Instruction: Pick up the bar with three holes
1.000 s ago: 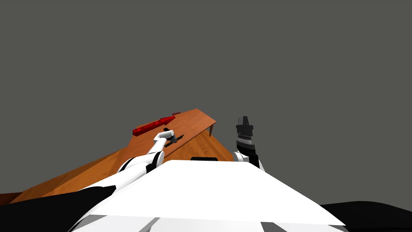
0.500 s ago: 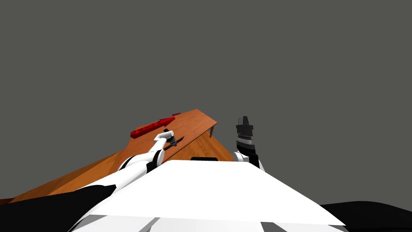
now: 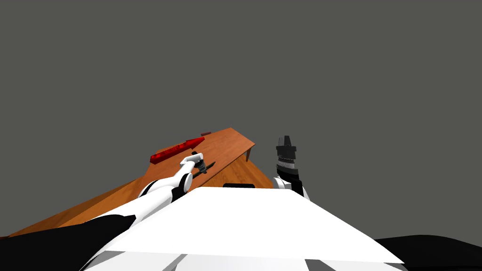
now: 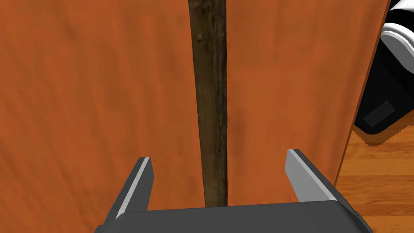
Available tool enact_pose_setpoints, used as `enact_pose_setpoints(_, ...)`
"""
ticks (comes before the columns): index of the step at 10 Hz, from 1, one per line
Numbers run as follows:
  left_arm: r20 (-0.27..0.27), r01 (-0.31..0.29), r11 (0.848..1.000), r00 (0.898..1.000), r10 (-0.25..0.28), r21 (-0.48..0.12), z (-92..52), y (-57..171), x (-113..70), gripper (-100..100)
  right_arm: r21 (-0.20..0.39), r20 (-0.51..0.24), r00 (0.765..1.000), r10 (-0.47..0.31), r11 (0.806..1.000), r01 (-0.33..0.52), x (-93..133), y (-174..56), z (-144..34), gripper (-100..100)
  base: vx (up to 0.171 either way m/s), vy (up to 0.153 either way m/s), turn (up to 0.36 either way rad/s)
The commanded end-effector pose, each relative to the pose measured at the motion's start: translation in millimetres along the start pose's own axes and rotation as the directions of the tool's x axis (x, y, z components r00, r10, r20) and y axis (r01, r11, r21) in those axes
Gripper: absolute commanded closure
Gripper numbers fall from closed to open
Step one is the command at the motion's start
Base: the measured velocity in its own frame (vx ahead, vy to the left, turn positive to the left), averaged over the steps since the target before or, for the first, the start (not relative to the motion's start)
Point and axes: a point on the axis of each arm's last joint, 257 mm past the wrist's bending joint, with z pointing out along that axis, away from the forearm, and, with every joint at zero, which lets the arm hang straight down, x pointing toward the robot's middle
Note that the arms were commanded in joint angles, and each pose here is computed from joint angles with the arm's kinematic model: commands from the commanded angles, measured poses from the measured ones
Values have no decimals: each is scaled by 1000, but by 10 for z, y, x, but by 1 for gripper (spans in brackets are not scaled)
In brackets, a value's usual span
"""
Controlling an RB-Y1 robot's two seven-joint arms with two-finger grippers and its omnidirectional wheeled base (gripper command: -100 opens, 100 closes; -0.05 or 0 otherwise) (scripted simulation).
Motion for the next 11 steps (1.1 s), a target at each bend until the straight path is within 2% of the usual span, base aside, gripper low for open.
enact_pose_setpoints(1,0,0,1000,1000,0,0,0,0,0,-100,0,0,1000,0,1000,0,0,0,0,0,20,15,-2)
enact_pose_setpoints(2,1,0,1000,1000,0,-2,2,6,-2,0,0,0,1000,0,1000,0,0,0,0,0,0,0,0)
enact_pose_setpoints(3,0,-3,1000,1000,3,-2,96,84,-8,-100,0,0,1000,0,1000,0,0,0,0,0,25,16,16)
enact_pose_setpoints(5,0,-6,1000,1000,6,-1,188,165,-15,-100,0,0,1000,0,1000,0,0,0,0,0,48,25,17)
enact_pose_setpoints(6,1,-4,1000,1000,4,-4,165,148,-19,-100,0,0,1000,0,1000,0,0,0,0,0,21,11,2)
enact_pose_setpoints(7,0,-5,1000,1000,5,-2,172,148,-20,100,0,0,1000,0,1000,0,0,0,0,0,0,0,0)
enact_pose_setpoints(11,1,-4,1000,1000,4,-6,176,164,-19,100,0,0,1000,0,1000,0,0,0,0,0,0,0,0)
